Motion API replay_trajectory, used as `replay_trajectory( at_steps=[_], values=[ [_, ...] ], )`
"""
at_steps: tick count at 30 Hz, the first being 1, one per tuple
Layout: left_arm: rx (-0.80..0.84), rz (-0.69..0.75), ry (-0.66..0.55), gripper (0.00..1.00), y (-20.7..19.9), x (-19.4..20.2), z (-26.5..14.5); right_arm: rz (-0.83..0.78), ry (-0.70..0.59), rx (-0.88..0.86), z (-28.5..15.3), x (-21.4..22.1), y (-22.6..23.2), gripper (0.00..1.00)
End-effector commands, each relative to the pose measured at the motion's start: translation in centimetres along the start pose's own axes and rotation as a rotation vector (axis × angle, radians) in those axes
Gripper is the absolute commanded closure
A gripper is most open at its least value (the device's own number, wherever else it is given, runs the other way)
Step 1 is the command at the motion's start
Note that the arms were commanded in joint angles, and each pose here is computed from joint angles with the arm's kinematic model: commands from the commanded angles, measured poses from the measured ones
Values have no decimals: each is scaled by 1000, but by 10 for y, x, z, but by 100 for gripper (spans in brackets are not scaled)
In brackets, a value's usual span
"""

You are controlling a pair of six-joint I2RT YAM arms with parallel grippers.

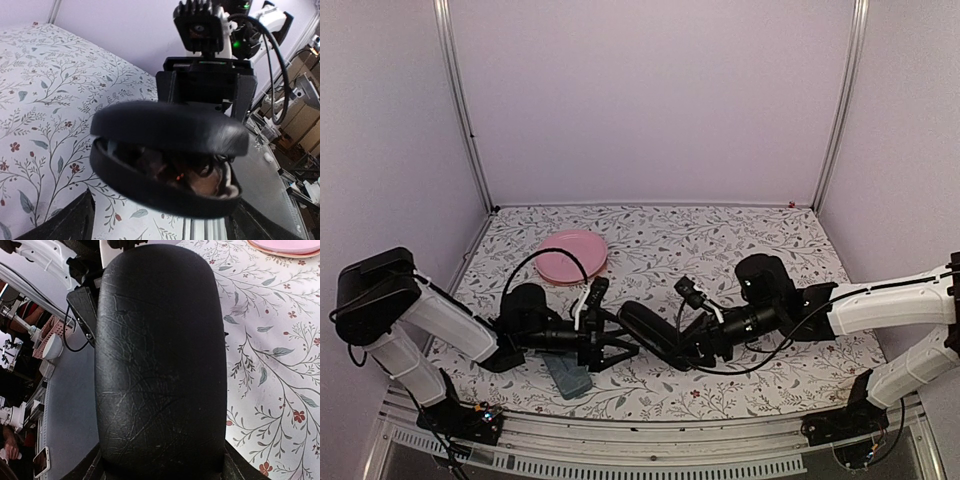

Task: Organize the sunglasses
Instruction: Adjust the case with sunglasses at the center of the board.

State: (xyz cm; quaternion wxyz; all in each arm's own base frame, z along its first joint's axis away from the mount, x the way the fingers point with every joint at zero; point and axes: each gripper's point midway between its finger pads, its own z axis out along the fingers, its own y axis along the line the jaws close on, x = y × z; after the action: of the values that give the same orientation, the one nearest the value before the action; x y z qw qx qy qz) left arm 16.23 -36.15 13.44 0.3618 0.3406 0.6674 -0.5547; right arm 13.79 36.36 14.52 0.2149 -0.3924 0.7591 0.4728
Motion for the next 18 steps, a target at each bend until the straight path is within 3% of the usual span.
replay_trajectory(
  at_steps=[1, 11, 18],
  values=[
    [106, 104, -11, 9, -21, -19, 2, -115, -21, -112, -5, -11, 23, 59],
    [178, 105, -6, 10, -33, -26, 8, -155, 14, -180, -1, -7, 31, 59],
    [202, 114, 2, 29, -35, -23, 8, -157, 22, -196, 1, -7, 33, 60]
  ],
)
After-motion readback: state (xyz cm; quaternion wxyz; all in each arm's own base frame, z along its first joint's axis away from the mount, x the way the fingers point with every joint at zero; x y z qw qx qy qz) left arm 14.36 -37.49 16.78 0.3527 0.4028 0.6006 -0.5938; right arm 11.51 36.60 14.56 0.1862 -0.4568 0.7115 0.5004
